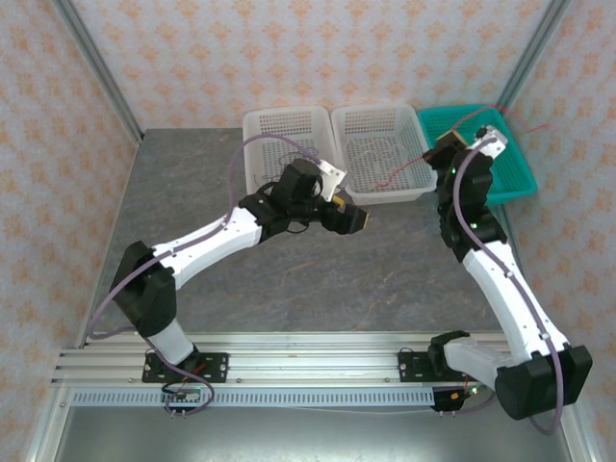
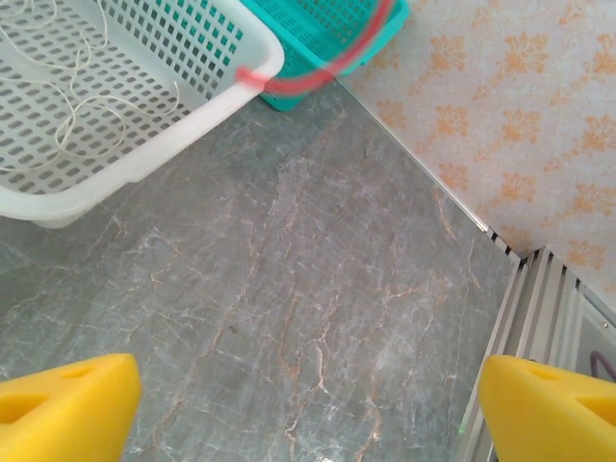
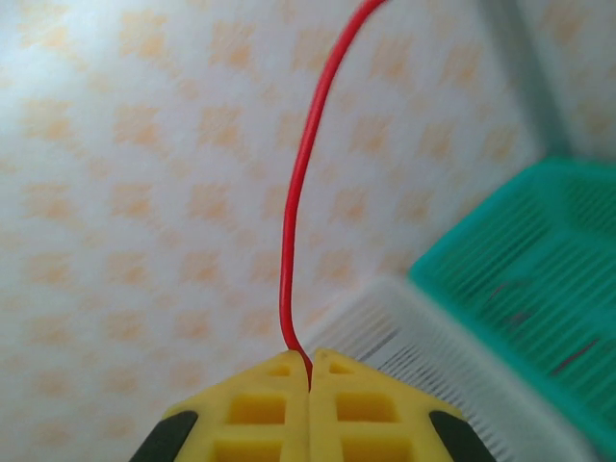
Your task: Untangle the cables
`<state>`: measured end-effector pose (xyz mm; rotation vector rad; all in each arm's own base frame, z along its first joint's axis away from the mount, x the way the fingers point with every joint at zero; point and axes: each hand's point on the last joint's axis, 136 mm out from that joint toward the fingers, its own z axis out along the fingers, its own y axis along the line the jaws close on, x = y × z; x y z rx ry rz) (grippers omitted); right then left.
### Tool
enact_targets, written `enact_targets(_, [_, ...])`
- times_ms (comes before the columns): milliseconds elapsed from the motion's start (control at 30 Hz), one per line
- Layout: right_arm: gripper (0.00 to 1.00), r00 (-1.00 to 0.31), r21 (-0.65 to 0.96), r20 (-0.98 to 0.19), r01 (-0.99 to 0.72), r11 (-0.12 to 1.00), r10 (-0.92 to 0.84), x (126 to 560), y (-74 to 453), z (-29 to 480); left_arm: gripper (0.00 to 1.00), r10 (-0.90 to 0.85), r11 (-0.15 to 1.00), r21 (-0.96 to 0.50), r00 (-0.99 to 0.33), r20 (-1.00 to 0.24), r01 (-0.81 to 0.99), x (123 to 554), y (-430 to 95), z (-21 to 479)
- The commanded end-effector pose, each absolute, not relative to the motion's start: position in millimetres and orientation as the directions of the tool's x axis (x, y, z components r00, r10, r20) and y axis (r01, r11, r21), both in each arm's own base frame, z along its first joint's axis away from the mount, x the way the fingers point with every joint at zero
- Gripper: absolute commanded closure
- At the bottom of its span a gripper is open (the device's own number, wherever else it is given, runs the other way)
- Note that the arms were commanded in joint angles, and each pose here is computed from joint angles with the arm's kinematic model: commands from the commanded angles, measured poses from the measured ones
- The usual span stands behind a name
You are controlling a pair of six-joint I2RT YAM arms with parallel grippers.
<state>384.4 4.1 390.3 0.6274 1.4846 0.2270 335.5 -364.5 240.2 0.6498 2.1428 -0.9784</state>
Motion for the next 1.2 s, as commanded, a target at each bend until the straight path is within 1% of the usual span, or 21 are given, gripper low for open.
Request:
enact_targets(0, [1.0, 0.137, 0.228, -0.974, 0.581, 0.781, 0.183, 378.3, -63.9, 386.0, 0.04, 0.147, 0.599, -0.417, -0.605, -0.782, 0.684, 326.1, -346.9, 263.5])
enact_targets(100, [1.0, 0.192, 0.226, -0.973, 0.682, 0.696, 0.129, 377.7, -99.5, 378.4, 0.0, 0.142, 0.632, -0.399, -0.605, -0.784, 0.665, 323.5, -334.5, 262.9])
enact_targets(133, [1.0, 0.193, 0.223, -0.974, 0.685, 0.694, 0.123, 379.8, -105.8, 375.7, 0.0, 0.139, 0.639, -0.396, -0.606, -0.783, 0.659, 322.5, -331.5, 262.3])
enact_targets(200, [1.0, 0.177, 0.186, -0.98, 0.683, 0.707, 0.088, 389.6, -114.6, 365.7, 0.0, 0.133, 0.655, -0.393, -0.611, -0.781, 0.645, 321.4, -326.5, 258.2])
enact_targets(300, [1.0, 0.145, 0.104, -0.989, 0.652, 0.751, 0.011, 411.6, -114.0, 350.8, 0.0, 0.126, 0.665, -0.398, -0.621, -0.774, 0.632, 321.9, -324.5, 252.9])
enact_targets(400, [1.0, 0.13, 0.03, -0.989, 0.662, 0.749, -0.074, 427.9, -118.8, 347.6, 0.0, 0.122, 0.663, -0.409, -0.63, -0.767, 0.626, 323.7, -326.5, 251.7])
enact_targets(467, [1.0, 0.142, 0.028, -0.986, 0.656, 0.754, -0.088, 436.4, -122.2, 348.0, 0.0, 0.119, 0.662, -0.411, -0.63, -0.768, 0.626, 325.0, -327.7, 253.4])
enact_targets(533, [1.0, 0.127, 0.039, -0.99, 0.636, 0.771, -0.055, 449.4, -127.1, 341.7, 0.0, 0.119, 0.664, -0.408, -0.628, -0.769, 0.626, 325.4, -327.8, 254.7])
enact_targets(633, [1.0, 0.036, 0.028, -0.999, 0.602, 0.798, 0.008, 474.5, -131.3, 316.2, 0.0, 0.118, 0.673, -0.402, -0.627, -0.77, 0.621, 327.0, -326.1, 253.4])
enact_targets(733, [1.0, -0.059, -0.051, -0.998, 0.567, 0.822, -0.021, 499.3, -128.8, 288.5, 0.0, 0.108, 0.679, -0.404, -0.628, -0.77, 0.613, 326.6, -323.8, 252.8])
enact_targets(800, [1.0, -0.15, -0.076, -0.989, 0.514, 0.854, 0.002, 516.6, -125.1, 266.6, 0.0, 0.103, 0.684, -0.405, -0.63, -0.77, 0.607, 325.6, -321.9, 252.4])
enact_targets(833, [1.0, -0.219, -0.076, -0.975, 0.467, 0.881, 0.032, 525.9, -118.8, 252.1, 0.0, 0.1, 0.687, -0.405, -0.631, -0.769, 0.603, 325.7, -320.9, 251.8])
enact_targets(900, [1.0, -0.343, -0.056, -0.935, 0.395, 0.917, 0.09, 540.0, -106.7, 222.6, 0.0, 0.102, 0.693, -0.403, -0.634, -0.767, 0.598, 325.8, -319.9, 249.5])
enact_targets(933, [1.0, -0.412, -0.045, -0.903, 0.377, 0.925, 0.124, 544.3, -102.2, 207.5, 0.0, 0.1, 0.695, -0.404, -0.635, -0.766, 0.595, 326.2, -319.4, 248.9])
enact_targets(1000, [1.0, -0.507, -0.025, -0.843, 0.367, 0.93, 0.177, 548.7, -98.5, 180.4, 0.0, 0.095, 0.694, -0.406, -0.634, -0.767, 0.595, 325.7, -318.8, 250.3])
enact_targets(1100, [1.0, -0.644, -0.021, -0.737, 0.321, 0.947, 0.202, 553.5, -90.8, 140.5, 0.0, 0.077, 0.702, -0.405, -0.628, -0.775, 0.586, 323.9, -314.0, 253.9])
enact_targets(1167, [1.0, -0.745, -0.025, -0.64, 0.264, 0.964, 0.188, 556.6, -83.0, 114.5, 0.0, 0.071, 0.71, -0.398, -0.621, -0.781, 0.581, 322.1, -309.5, 255.3])
